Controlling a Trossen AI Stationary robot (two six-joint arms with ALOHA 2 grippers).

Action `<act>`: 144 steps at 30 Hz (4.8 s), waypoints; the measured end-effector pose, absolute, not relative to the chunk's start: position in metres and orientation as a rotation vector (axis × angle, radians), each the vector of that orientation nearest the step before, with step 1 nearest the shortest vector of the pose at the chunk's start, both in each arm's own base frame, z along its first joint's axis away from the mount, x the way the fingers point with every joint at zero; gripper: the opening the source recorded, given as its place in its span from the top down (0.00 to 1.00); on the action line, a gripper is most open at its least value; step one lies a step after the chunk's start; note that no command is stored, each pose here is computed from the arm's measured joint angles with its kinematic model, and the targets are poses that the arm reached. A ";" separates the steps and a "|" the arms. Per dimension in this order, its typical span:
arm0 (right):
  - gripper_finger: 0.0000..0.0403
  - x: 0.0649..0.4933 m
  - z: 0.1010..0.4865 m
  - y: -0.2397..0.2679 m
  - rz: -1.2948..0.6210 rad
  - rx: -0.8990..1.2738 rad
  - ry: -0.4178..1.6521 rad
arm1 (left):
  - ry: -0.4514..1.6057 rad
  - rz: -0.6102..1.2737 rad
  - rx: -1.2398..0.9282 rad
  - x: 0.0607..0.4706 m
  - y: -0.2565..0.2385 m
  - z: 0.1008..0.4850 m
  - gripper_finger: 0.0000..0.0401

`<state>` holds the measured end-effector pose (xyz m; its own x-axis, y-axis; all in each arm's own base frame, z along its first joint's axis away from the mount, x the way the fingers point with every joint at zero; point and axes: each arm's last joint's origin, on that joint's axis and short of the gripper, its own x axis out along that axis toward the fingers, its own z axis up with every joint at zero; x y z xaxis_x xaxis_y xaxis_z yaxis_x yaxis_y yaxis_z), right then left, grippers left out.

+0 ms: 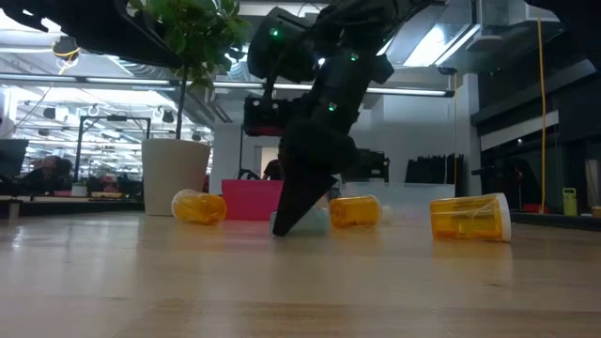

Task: Pick and place medicine bottles into bin by pill shape (circle, oval)
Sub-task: Put the blue tablet bottle into the transparent bin, then put the orange capsule bottle into the red bin

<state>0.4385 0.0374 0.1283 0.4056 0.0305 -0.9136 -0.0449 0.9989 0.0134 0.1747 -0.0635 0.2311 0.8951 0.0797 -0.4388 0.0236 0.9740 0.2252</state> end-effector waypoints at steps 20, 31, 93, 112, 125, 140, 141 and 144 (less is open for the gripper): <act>0.66 0.437 0.127 0.035 -0.188 0.111 1.146 | 0.463 0.036 0.197 0.175 -0.064 0.231 0.77; 0.68 0.439 0.129 0.035 -0.178 0.109 1.141 | 0.463 0.037 0.196 0.175 -0.064 0.231 0.77; 0.73 0.350 0.230 -0.048 -1.141 -0.046 1.292 | 0.463 0.037 0.199 0.175 -0.064 0.231 0.77; 0.54 0.338 0.217 -0.086 -1.237 0.012 1.335 | 0.462 0.037 0.199 0.175 -0.064 0.231 0.77; 0.49 0.342 0.212 0.006 -0.813 0.213 1.571 | 0.462 0.037 0.200 0.175 -0.064 0.231 0.77; 0.49 0.317 0.211 0.131 -0.526 0.070 1.584 | 0.462 0.037 0.198 0.175 -0.064 0.231 0.77; 0.49 0.315 0.211 0.136 -0.501 0.036 1.586 | 0.462 0.037 0.198 0.175 -0.064 0.231 0.77; 0.49 0.309 0.212 0.147 -0.453 -0.108 1.558 | 0.462 0.038 0.198 0.175 -0.064 0.231 0.77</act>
